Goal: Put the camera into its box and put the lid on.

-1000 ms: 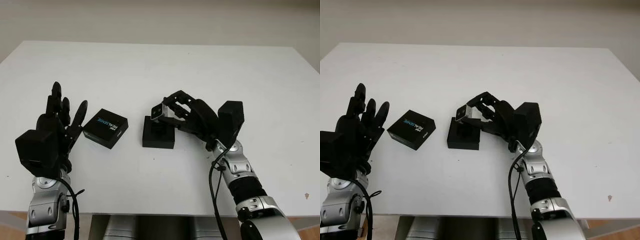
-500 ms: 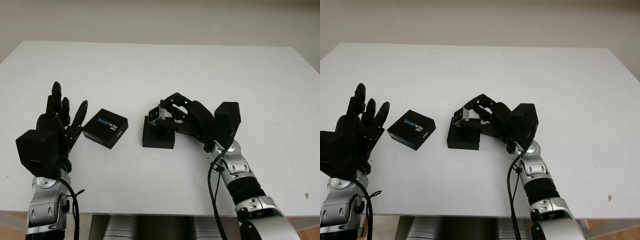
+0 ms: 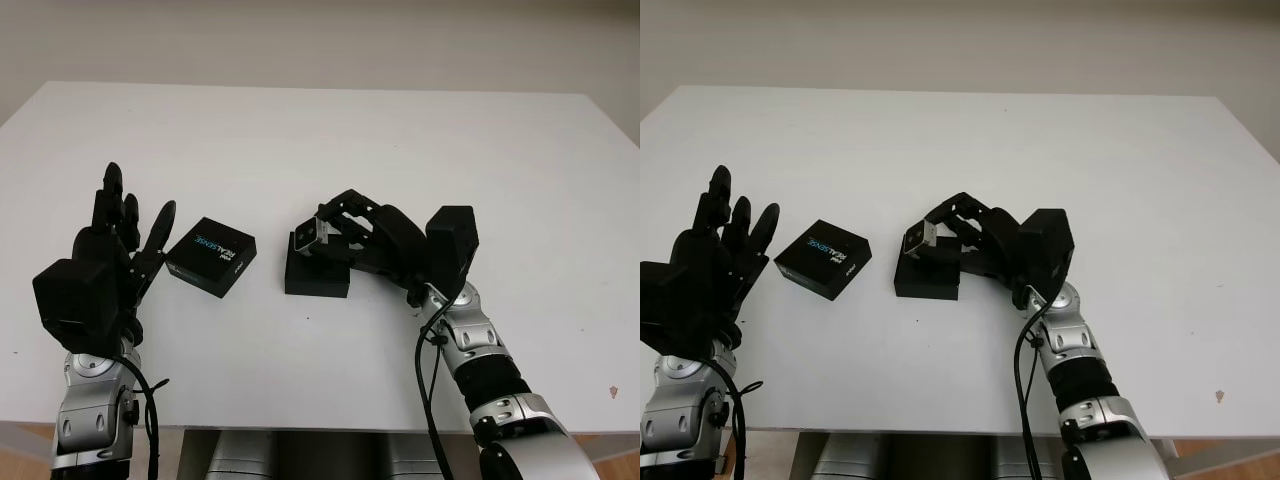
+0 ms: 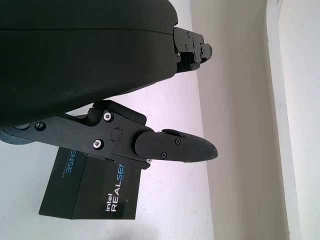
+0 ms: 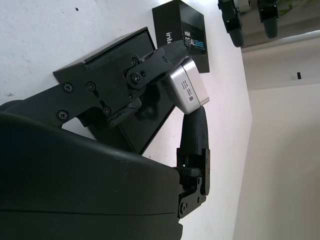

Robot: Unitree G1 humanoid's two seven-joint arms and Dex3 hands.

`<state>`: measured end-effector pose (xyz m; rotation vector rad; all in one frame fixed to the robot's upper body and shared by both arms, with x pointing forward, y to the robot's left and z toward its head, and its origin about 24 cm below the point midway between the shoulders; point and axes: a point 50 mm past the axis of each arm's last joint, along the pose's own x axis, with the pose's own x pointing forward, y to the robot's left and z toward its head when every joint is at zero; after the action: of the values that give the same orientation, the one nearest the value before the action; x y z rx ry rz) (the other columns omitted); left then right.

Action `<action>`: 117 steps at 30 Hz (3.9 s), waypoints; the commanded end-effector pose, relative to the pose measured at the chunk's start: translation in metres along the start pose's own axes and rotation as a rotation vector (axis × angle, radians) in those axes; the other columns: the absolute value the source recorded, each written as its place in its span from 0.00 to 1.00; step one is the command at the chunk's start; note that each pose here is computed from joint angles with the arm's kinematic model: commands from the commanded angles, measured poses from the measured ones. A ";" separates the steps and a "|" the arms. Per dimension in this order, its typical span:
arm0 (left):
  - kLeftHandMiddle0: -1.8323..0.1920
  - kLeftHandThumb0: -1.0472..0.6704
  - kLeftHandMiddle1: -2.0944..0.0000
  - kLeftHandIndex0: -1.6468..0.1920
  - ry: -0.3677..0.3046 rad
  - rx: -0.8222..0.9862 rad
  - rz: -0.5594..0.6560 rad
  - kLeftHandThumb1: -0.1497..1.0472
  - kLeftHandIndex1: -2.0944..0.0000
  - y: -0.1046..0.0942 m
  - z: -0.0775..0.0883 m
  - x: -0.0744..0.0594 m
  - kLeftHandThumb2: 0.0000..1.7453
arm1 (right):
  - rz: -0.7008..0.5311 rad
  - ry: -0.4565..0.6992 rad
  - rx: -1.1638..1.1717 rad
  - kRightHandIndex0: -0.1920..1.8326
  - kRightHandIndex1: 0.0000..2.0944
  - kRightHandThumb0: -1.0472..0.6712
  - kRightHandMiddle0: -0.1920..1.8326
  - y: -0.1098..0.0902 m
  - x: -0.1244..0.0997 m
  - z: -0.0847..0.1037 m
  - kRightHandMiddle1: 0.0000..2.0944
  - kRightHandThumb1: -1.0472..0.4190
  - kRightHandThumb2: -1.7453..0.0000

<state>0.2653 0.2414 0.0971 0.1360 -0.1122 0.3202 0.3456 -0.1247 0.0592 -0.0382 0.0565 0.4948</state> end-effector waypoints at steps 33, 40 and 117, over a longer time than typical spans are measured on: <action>0.89 0.32 0.98 0.91 -0.022 -0.039 0.003 1.00 0.98 0.003 0.004 -0.004 0.12 | -0.007 0.059 -0.157 0.21 0.03 0.37 0.26 0.008 -0.004 -0.012 0.85 0.09 0.97; 0.89 0.31 0.97 0.90 -0.015 -0.044 0.004 1.00 0.97 0.003 0.004 -0.004 0.12 | -0.002 0.059 -0.207 0.21 0.03 0.39 0.26 0.008 -0.004 -0.011 0.85 0.09 0.97; 0.97 0.19 0.98 0.94 -0.149 0.736 -0.222 0.97 0.98 -0.037 0.007 0.001 0.03 | -0.394 -0.304 -0.129 0.03 0.03 0.21 0.05 -0.022 -0.075 0.073 0.03 0.00 0.78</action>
<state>0.2742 0.2113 0.0945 0.8905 -0.0952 0.1228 0.2948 -0.1752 0.1312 -0.1236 -0.2578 0.1151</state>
